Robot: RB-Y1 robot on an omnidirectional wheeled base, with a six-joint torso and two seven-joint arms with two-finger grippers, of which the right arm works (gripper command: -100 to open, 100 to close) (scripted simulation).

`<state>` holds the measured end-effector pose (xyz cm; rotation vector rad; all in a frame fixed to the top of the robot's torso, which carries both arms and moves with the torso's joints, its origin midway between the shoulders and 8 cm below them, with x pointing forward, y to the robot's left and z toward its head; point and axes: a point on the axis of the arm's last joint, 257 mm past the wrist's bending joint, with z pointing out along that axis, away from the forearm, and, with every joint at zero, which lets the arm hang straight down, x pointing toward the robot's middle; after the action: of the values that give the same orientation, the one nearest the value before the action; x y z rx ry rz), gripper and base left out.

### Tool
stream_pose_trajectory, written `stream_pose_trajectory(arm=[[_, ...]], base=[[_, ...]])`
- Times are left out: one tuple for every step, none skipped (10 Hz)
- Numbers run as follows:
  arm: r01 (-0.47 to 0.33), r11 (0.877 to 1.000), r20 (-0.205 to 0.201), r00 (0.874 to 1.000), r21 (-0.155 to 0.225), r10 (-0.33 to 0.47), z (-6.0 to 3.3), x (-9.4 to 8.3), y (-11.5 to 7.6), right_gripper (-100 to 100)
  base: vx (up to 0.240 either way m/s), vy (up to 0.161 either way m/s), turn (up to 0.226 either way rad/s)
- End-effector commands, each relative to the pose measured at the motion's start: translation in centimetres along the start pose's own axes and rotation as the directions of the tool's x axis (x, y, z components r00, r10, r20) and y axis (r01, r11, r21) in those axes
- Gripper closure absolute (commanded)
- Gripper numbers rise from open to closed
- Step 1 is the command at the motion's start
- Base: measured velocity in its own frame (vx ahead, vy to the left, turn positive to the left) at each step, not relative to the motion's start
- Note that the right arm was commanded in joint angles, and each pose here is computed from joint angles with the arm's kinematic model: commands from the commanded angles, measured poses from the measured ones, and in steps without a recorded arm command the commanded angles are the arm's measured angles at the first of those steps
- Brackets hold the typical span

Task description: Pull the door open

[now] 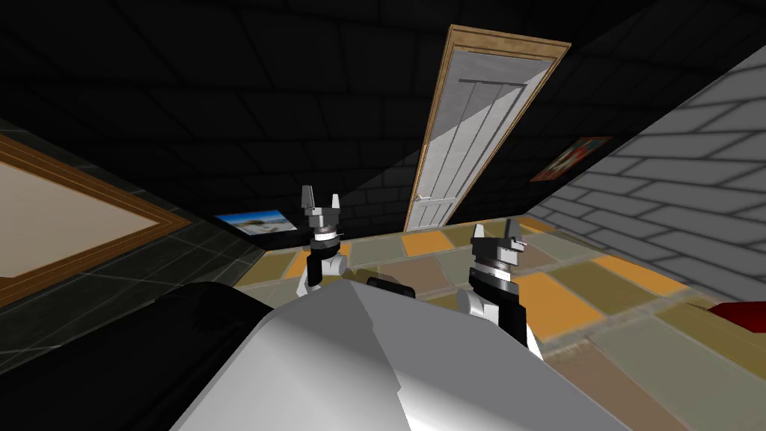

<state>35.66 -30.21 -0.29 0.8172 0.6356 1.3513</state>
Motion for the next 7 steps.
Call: stream_pose_trajectory(arm=[[-0.005,1.000,-0.008,1.000,0.014,0.005,-0.12,0.1,-1.1,-100],[-0.007,1.000,-0.010,1.000,0.019,0.007,-0.16,0.2,-1.5,-100],[-0.011,1.000,-0.015,1.000,0.029,0.011,-0.26,0.3,-2.3,-100],[-0.015,0.999,-0.020,1.000,0.041,0.016,-0.38,0.4,-3.2,-100],[-0.017,0.999,-0.023,1.000,0.048,0.018,-0.46,0.4,-3.7,-100],[-0.019,0.998,-0.026,0.999,0.055,0.021,-0.54,0.5,-4.3,-100],[-0.022,0.998,-0.028,0.999,0.062,0.023,-0.63,0.5,-4.8,-100]], base=[[0.071,-0.003,0.038],[0.095,-0.013,0.074],[0.111,-0.025,0.049],[0.125,-0.055,0.064],[0.115,-0.070,0.059],[0.093,-0.049,0.045],[0.066,-0.030,0.043]])
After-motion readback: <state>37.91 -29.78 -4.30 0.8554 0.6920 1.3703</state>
